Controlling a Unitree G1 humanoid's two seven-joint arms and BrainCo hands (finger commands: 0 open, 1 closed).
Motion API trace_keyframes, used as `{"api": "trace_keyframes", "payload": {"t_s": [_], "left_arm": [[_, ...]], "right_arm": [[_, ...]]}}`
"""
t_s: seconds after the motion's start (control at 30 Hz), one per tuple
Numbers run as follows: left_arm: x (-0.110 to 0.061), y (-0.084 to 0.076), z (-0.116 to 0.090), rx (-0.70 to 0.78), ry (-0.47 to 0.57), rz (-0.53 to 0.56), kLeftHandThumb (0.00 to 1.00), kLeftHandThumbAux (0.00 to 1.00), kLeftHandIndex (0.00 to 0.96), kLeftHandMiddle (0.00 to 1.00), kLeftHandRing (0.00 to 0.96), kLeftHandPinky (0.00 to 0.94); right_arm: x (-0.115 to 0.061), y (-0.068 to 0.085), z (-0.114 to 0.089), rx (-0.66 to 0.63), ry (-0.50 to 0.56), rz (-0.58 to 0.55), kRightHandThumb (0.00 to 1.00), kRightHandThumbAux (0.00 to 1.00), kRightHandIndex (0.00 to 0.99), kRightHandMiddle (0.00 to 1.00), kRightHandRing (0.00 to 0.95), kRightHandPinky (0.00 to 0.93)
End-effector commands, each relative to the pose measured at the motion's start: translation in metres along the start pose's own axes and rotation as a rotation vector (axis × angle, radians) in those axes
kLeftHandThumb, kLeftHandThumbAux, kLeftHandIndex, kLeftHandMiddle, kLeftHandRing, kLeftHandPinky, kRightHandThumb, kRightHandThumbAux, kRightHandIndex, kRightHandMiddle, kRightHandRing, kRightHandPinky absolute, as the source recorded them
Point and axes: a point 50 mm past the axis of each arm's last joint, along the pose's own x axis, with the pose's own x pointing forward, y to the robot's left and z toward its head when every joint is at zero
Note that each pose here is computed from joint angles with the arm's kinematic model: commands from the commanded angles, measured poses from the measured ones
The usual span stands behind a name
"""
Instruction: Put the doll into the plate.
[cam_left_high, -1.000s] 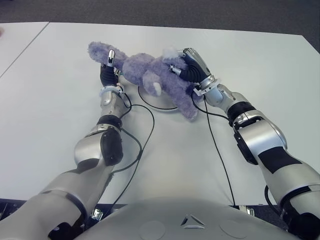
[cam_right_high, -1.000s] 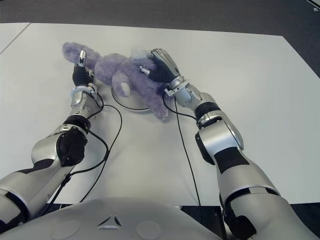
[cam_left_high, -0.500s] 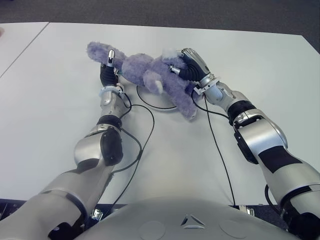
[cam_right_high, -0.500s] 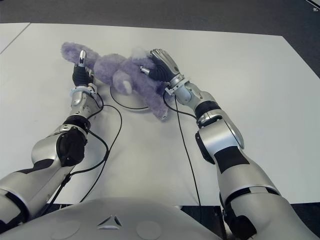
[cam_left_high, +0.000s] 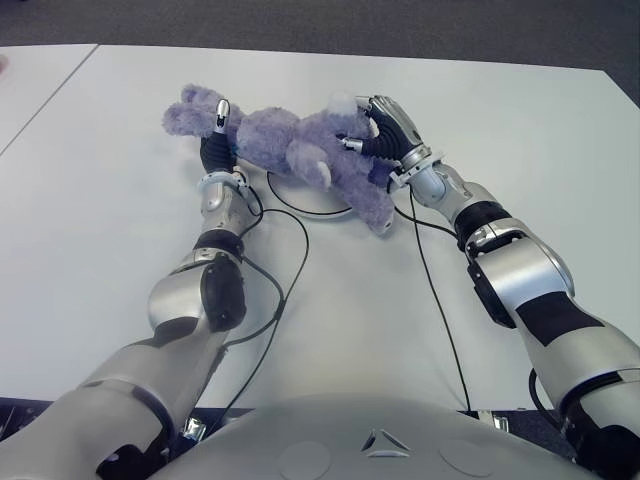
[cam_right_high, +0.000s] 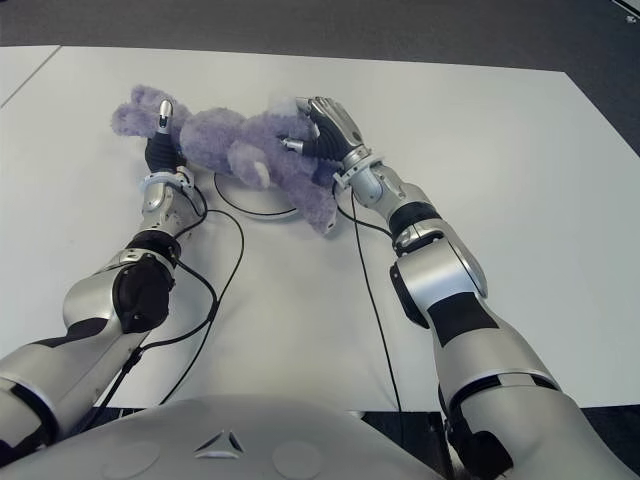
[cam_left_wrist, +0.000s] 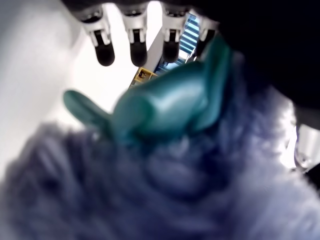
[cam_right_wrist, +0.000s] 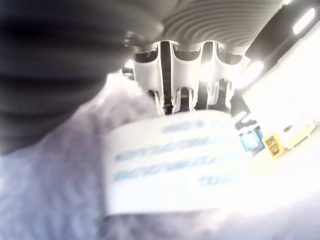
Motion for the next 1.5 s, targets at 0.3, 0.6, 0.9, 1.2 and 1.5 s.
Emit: {"api": "trace_keyframes", "payload": {"t_s": [0.3, 0.6, 0.9, 1.2, 1.5], "left_arm": [[-0.064, 0.049, -0.098, -0.033, 0.438, 0.203, 0.0, 0.489, 0.0, 0.071, 0.087, 0.109], [-0.064, 0.049, -0.098, -0.029, 0.445, 0.206, 0.0, 0.489, 0.0, 0.083, 0.104, 0.125], [-0.064, 0.049, -0.098, -0.029, 0.445, 0.207, 0.0, 0.498, 0.0, 0.085, 0.103, 0.113], [-0.063, 0.048, -0.098, -0.026, 0.446, 0.204, 0.0, 0.505, 0.0, 0.081, 0.102, 0.114], [-0.063, 0.048, -0.097, -0.037, 0.437, 0.205, 0.0, 0.501, 0.0, 0.078, 0.096, 0.112]], "right_arm": [[-0.016, 0.027, -0.02, -0.03, 0.209, 0.121, 0.032, 0.467, 0.0, 0.001, 0.002, 0.003], [-0.016, 0.026, -0.023, -0.047, 0.25, 0.103, 0.029, 0.391, 0.0, 0.0, 0.0, 0.0], [-0.016, 0.026, -0.025, -0.051, 0.278, 0.078, 0.026, 0.383, 0.0, 0.0, 0.0, 0.0], [-0.017, 0.026, -0.027, -0.057, 0.304, 0.073, 0.031, 0.381, 0.0, 0.0, 0.0, 0.0], [-0.015, 0.024, -0.029, -0.031, 0.328, 0.071, 0.039, 0.372, 0.0, 0.0, 0.0, 0.0]]}}
